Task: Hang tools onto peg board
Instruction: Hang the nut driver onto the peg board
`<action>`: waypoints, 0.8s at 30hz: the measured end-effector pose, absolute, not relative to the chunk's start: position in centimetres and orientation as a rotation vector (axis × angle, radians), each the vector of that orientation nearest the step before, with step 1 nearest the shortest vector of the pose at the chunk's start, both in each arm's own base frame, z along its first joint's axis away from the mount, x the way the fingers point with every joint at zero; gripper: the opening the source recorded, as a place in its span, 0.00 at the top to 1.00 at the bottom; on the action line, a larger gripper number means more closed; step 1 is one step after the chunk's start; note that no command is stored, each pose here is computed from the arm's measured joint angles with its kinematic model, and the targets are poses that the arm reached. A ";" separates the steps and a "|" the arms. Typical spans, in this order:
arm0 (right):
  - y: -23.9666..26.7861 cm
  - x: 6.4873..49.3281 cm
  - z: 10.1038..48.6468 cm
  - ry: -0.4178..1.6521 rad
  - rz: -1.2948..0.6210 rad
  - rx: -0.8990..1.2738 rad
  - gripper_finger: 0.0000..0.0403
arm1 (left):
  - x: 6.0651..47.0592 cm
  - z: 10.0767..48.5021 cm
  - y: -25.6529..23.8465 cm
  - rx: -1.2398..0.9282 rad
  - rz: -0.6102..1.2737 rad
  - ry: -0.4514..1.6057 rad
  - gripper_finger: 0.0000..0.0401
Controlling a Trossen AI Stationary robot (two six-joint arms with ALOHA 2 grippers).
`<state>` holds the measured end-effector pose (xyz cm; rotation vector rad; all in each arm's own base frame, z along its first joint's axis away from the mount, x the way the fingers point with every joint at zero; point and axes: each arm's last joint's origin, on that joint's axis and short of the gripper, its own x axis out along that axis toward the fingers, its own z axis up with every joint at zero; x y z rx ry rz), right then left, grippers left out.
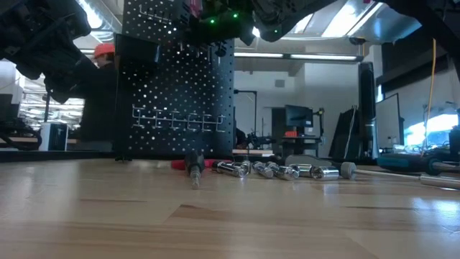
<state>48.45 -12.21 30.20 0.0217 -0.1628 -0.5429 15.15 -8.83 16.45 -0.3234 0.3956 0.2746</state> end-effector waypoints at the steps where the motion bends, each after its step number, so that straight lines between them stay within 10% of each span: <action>1: -12.2 48.4 30.2 -0.164 -0.551 0.021 0.74 | 15.2 16.4 -8.8 -0.324 0.275 0.395 0.48; 24: -4.2 47.7 32.6 -0.014 -0.752 -0.155 0.64 | 15.1 16.4 -8.8 -0.327 0.275 0.395 0.48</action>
